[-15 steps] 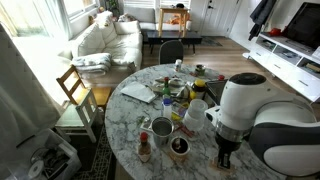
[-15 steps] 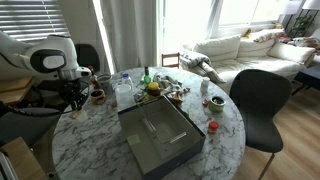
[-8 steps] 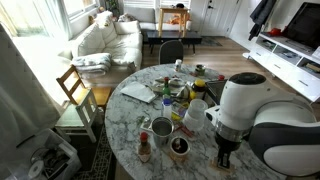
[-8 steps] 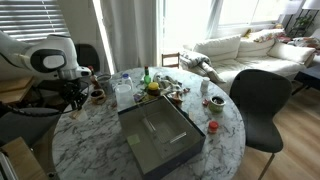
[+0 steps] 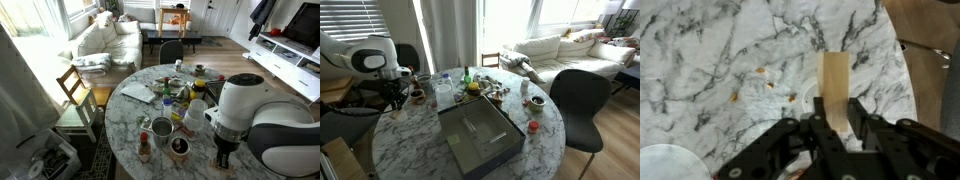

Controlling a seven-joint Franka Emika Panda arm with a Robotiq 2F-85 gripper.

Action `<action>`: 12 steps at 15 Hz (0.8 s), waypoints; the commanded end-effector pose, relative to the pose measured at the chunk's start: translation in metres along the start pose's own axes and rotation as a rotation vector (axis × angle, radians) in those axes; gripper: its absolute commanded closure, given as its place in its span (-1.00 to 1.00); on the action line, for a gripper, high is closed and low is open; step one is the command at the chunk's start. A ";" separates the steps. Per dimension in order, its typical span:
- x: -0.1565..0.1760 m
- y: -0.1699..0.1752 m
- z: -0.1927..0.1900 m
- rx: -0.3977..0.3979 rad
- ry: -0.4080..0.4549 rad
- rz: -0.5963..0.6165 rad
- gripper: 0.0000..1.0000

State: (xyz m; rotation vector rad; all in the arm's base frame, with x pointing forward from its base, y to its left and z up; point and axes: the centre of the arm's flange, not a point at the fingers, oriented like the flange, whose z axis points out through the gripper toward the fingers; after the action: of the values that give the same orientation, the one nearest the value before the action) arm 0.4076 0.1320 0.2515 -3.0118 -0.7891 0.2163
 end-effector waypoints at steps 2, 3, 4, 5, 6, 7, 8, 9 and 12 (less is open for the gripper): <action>0.004 -0.002 0.004 -0.003 -0.011 0.007 0.85; 0.004 -0.002 0.004 -0.003 -0.011 0.007 0.85; 0.004 -0.002 0.004 -0.004 -0.012 0.010 0.85; 0.004 -0.002 0.004 -0.005 -0.011 0.012 -0.09; 0.003 -0.002 0.003 -0.005 -0.011 0.011 -0.13; 0.003 -0.003 0.002 -0.006 -0.013 0.012 -0.24; 0.002 -0.003 0.001 -0.008 -0.014 0.013 -0.37; 0.001 -0.003 -0.002 -0.009 -0.014 0.015 -0.55; -0.002 -0.005 -0.015 -0.018 -0.001 0.026 -0.97</action>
State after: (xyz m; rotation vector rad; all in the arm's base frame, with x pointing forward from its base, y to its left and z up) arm 0.4108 0.1337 0.2530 -3.0161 -0.7733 0.2111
